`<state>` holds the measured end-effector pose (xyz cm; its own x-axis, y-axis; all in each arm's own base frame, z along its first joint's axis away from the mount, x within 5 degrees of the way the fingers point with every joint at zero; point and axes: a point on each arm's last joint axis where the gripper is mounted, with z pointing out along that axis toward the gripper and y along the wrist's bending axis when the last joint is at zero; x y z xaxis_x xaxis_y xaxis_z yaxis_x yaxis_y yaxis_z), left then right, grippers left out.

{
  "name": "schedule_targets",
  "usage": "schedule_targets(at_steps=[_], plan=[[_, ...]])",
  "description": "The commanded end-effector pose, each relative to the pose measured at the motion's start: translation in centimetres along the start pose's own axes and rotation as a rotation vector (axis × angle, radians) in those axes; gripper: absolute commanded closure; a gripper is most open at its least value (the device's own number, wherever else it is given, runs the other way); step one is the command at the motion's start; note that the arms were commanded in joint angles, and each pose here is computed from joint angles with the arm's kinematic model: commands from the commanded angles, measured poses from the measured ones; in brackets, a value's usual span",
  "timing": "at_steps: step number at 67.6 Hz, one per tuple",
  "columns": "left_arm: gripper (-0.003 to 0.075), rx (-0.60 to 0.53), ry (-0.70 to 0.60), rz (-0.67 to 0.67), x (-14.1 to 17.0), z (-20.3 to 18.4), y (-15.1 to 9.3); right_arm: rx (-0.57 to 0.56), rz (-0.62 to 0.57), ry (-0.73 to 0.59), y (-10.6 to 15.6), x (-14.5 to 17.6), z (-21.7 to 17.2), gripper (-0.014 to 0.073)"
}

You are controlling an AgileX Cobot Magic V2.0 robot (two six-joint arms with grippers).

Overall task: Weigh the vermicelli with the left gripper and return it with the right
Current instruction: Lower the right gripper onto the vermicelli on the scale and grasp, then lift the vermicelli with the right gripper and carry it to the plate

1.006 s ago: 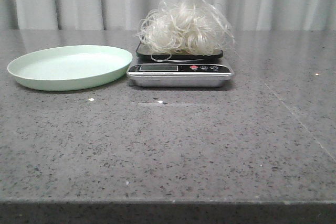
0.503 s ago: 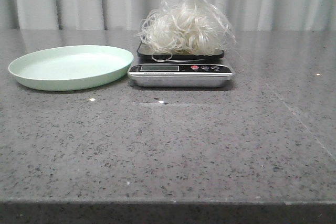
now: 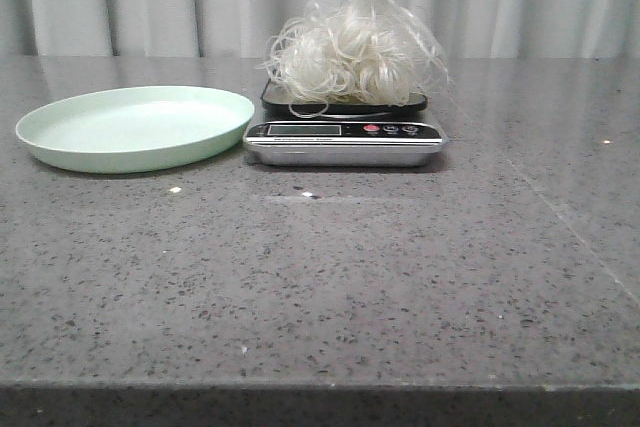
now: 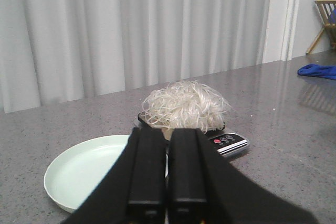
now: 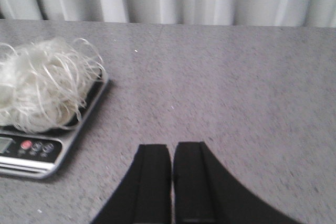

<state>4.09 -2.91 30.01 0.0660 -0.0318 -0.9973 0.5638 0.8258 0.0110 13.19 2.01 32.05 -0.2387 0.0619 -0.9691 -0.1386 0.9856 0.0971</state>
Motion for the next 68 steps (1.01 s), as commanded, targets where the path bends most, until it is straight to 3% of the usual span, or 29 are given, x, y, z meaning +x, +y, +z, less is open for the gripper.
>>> schedule_targets(at_steps=[1, 8, 12, 35, 51, 64, 68], plan=[[0.0594, 0.001, -0.095, -0.003, -1.4, 0.0, 0.0, -0.060, -0.032, -0.072, 1.2, -4.3, 1.1, 0.0218], [0.0594, 0.001, -0.097, -0.003, -1.5, 0.0, 0.0, -0.139, -0.055, 0.025, 3.0, -7.0, 3.3, 0.0050], [0.0594, 0.001, -0.097, -0.003, -1.5, 0.0, 0.0, -0.185, -0.069, 0.067, 4.3, -8.6, 4.7, 0.0007], [0.0594, 0.001, -0.099, -0.003, -1.5, 0.0, 0.0, -0.368, -0.005, 0.267, 10.6, -14.0, 13.6, -0.0003], [0.0594, 0.001, -0.099, -0.005, -1.5, 0.0, 0.0, -0.383, -0.037, 0.472, 12.5, -13.2, 20.3, -0.0003], [0.0594, 0.001, -0.101, -0.008, -1.5, 0.0, 0.0, -0.370, -0.075, 0.656, 13.2, -10.3, 24.6, 0.0002], [0.0594, 0.002, -0.101, -0.013, -1.5, 0.0, 0.0, -0.365, -0.081, 0.723, 13.3, -9.5, 25.4, 0.0043]])
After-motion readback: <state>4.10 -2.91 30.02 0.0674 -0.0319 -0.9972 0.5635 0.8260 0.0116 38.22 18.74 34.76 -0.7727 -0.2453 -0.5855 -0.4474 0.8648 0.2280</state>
